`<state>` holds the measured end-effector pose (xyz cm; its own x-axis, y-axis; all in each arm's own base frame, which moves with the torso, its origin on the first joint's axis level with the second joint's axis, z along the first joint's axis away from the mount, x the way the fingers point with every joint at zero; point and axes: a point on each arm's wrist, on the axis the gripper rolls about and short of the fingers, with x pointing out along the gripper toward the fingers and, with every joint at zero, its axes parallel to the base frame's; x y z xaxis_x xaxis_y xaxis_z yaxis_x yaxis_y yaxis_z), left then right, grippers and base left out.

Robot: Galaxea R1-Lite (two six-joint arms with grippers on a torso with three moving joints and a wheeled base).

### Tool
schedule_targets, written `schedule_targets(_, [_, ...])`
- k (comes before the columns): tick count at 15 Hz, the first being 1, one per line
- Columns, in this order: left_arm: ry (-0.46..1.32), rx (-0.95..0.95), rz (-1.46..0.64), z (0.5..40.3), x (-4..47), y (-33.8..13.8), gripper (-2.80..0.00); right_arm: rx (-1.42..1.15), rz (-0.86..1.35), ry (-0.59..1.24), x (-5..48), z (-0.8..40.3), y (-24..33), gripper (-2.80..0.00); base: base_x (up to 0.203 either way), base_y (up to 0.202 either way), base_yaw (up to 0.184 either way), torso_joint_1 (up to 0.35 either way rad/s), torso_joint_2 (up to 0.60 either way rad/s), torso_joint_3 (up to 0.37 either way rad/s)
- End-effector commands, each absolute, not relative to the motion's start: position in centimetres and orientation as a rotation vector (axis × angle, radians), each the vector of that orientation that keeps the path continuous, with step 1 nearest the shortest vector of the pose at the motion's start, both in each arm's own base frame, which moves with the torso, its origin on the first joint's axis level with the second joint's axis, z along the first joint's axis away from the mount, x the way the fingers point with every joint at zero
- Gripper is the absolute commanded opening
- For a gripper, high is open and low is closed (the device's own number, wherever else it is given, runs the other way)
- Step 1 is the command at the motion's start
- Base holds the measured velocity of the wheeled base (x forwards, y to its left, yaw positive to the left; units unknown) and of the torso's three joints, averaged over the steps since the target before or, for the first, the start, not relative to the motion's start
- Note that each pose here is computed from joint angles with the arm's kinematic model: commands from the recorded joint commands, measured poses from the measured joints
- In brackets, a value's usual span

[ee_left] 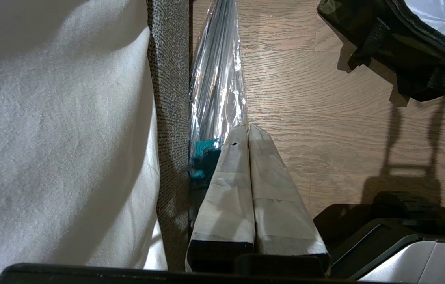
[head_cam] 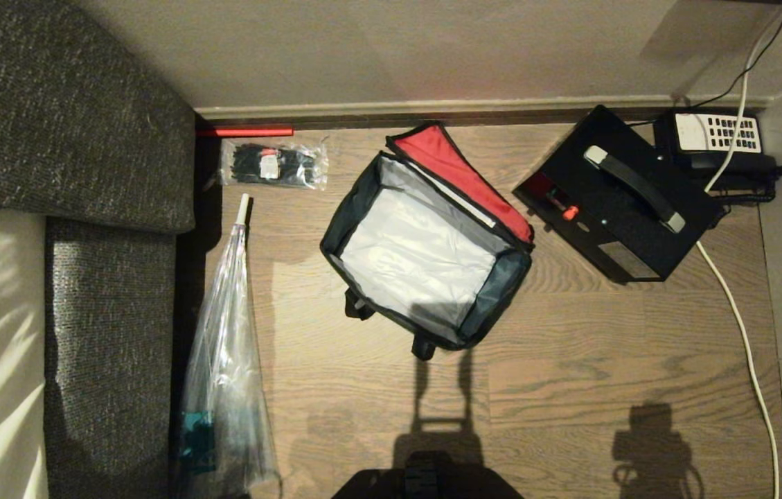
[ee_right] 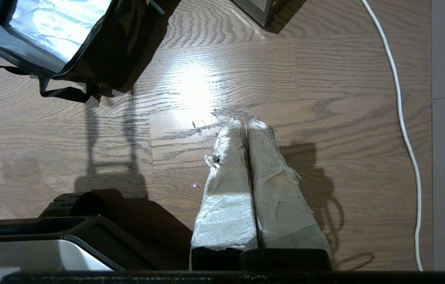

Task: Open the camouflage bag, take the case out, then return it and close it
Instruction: Grip the handle again

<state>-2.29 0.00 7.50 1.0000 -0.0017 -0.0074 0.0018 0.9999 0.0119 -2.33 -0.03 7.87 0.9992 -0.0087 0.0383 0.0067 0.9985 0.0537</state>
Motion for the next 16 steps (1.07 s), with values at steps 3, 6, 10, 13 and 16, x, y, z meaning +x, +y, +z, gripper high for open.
schedule_targets(3, [0.008, 0.011, -0.001, 7.5, -2.29, 0.0, -2.8, 0.054, -0.007, -0.028, -2.24, 7.54, -0.03, -2.8, 0.0, 0.0, 0.0, 0.0, 0.0, 0.0])
schedule_targets(6, [0.008, 0.011, -0.002, 7.5, -2.29, 0.0, -2.8, 0.054, -0.008, -0.027, -2.23, 7.53, -0.03, -2.8, 0.0, 0.0, 0.0, 0.0, 0.0, 0.0])
schedule_targets(10, [0.008, 0.011, -0.002, 7.5, -2.29, 0.0, -2.8, 0.054, -0.007, -0.027, -2.23, 7.53, -0.03, -2.8, 0.0, 0.0, 0.0, 0.0, 0.0, 0.0])
schedule_targets(13, [0.008, 0.012, -0.002, 7.5, -2.29, 0.0, -2.8, 0.054, -0.007, -0.027, -2.23, 7.53, -0.03, -2.8, 0.0, 0.0, 0.0, 0.0, 0.0, 0.0])
schedule_targets(16, [0.008, 0.011, -0.002, 7.5, -2.29, 0.0, -2.8, 0.054, -0.009, -0.026, -2.23, 7.54, -0.03, -2.8, 0.0, 0.0, 0.0, 0.0, 0.0, 0.0])
